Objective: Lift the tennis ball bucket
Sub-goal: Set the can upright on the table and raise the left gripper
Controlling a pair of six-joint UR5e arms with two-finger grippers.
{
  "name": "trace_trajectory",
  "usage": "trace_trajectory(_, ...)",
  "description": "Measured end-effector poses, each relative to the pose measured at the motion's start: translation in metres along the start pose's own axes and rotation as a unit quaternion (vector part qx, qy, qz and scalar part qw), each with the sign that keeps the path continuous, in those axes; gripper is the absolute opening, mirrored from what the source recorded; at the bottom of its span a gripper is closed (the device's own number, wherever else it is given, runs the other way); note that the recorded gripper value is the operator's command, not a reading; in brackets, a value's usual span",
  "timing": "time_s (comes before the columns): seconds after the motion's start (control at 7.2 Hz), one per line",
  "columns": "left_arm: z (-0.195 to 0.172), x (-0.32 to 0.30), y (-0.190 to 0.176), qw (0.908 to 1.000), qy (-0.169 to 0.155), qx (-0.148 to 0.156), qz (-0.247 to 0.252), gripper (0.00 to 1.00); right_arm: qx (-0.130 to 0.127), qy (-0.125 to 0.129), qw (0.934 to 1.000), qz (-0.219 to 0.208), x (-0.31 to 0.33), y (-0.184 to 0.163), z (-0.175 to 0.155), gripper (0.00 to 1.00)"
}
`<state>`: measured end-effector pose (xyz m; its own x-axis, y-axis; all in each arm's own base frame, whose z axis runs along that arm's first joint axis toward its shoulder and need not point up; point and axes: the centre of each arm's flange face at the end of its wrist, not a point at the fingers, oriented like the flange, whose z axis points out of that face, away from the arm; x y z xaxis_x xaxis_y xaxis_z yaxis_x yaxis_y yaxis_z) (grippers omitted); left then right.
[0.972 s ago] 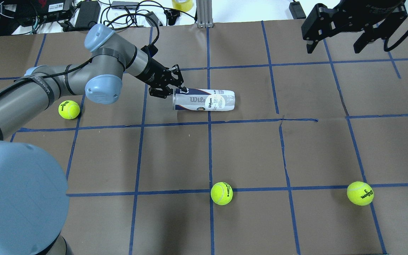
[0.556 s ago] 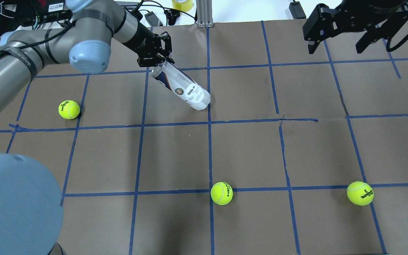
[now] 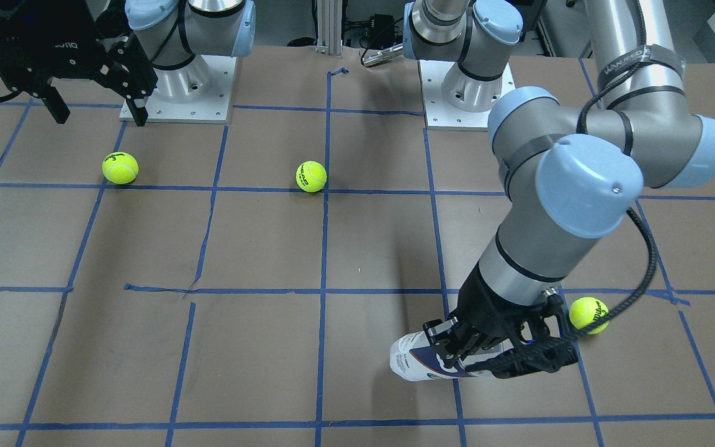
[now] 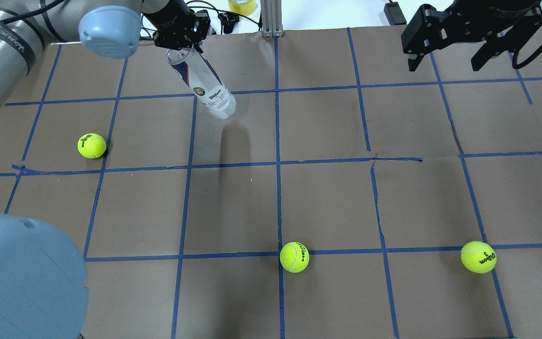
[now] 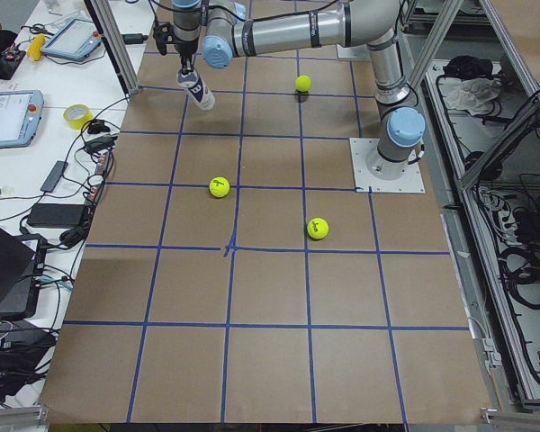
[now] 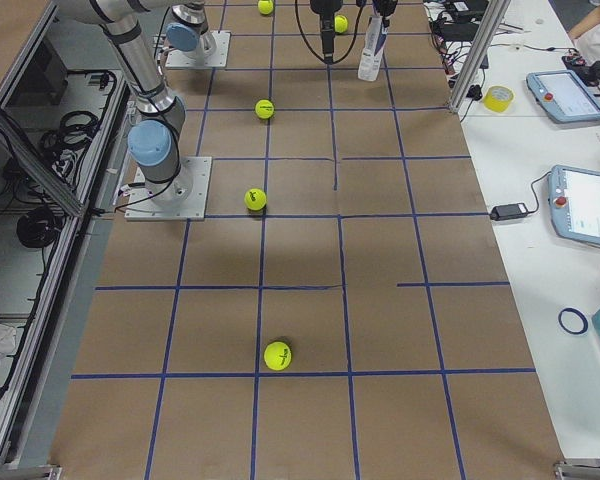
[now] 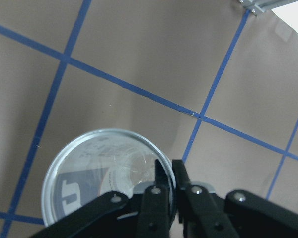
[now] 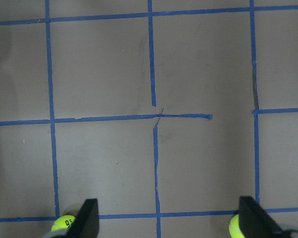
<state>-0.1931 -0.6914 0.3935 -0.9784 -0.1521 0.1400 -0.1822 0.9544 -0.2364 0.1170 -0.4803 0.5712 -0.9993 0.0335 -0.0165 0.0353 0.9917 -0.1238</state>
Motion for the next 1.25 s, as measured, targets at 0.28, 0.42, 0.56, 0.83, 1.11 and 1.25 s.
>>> trace_trajectory(0.28, 0.008, 0.040, 0.022, 0.9961, -0.030, 0.019, 0.081, 0.00, -0.002, 0.000, 1.0000, 0.000, 0.000, 0.000, 0.002, 1.00)
trace_trajectory(0.42, 0.016, 0.051, 0.033, 0.9946, -0.030, 0.025, 0.096, 0.00, -0.005, 0.001, 1.0000, 0.000, 0.000, 0.000, 0.005, 1.00)
trace_trajectory(0.56, 0.025, 0.056, 0.045, 0.9936, -0.032, 0.024, 0.106, 0.00, -0.010, 0.001, 1.0000, -0.001, 0.000, 0.000, 0.012, 1.00)
trace_trajectory(0.83, 0.034, 0.062, 0.061, 0.9921, -0.041, 0.020, 0.117, 0.40, -0.014, 0.001, 0.9999, -0.001, 0.000, 0.001, 0.019, 1.00)
trace_trajectory(1.11, 0.039, 0.068, 0.067, 0.9919, -0.039, 0.016, 0.119, 1.00, -0.015, 0.000, 0.9999, -0.001, 0.000, 0.001, 0.021, 1.00)
trace_trajectory(1.25, 0.036, 0.070, 0.068, 0.9922, -0.037, 0.016, 0.118, 1.00, -0.015, 0.000, 0.9999, -0.001, 0.000, 0.001, 0.021, 1.00)
